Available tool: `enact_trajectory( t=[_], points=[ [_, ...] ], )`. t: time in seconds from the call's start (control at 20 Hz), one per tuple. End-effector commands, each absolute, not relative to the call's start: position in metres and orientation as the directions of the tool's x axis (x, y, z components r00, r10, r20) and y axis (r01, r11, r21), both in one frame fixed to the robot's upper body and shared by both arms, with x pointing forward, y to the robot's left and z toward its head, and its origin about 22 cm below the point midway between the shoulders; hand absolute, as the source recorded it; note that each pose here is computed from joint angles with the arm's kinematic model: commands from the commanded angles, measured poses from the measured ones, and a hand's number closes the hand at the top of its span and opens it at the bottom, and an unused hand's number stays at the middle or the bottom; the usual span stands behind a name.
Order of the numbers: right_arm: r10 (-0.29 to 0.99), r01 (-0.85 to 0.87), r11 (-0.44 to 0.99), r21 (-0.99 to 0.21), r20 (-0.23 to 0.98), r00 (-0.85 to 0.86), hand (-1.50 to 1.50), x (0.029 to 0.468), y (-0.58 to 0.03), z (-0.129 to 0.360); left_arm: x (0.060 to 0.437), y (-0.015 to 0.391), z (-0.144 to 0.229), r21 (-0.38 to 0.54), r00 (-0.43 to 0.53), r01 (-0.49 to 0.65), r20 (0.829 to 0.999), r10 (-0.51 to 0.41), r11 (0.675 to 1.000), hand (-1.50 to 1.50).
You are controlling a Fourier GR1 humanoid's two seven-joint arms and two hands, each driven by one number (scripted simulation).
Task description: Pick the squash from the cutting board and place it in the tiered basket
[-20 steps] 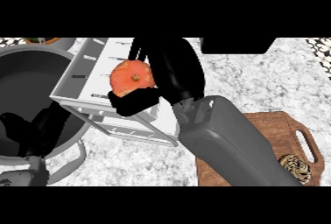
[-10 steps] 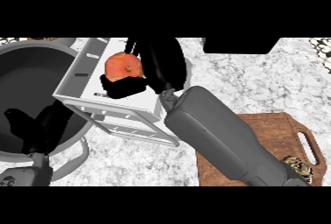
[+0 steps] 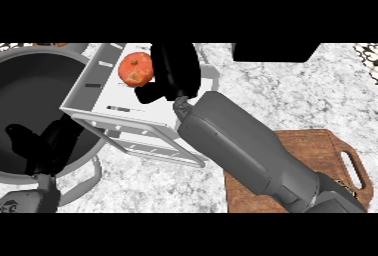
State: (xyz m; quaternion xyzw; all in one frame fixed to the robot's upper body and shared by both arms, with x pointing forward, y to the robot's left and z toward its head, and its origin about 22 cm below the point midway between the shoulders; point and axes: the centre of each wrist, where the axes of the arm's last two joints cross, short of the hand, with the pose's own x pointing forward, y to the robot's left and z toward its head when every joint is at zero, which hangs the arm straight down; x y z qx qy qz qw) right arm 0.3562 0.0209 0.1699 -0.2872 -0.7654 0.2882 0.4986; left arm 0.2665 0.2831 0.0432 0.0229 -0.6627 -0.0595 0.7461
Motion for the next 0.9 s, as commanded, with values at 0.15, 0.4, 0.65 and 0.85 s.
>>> enact_trajectory(
  t=[0.15,0.4,0.65,0.85],
  points=[
    [0.62,0.164,0.781,-0.603,0.717,-0.32,-1.5,0.366,0.023,0.168,0.255,0.274,0.034,0.109,0.139,0.063,0.983,-0.117,0.992,0.0],
    [0.438,0.149,0.899,-0.412,0.856,-0.276,-1.5,0.369,0.009,0.184,0.261,0.274,0.037,0.112,0.151,0.04,0.982,-0.117,0.993,0.0],
    [0.232,0.163,0.968,-0.19,0.926,-0.299,-1.5,0.369,-0.011,0.203,0.253,0.288,0.031,0.116,0.159,0.032,0.98,-0.12,0.993,0.0],
    [0.153,0.226,0.971,-0.084,0.939,-0.307,-1.5,0.379,-0.054,0.224,0.255,0.286,0.018,0.117,0.153,0.005,0.981,-0.116,0.993,0.0]
  ],
)
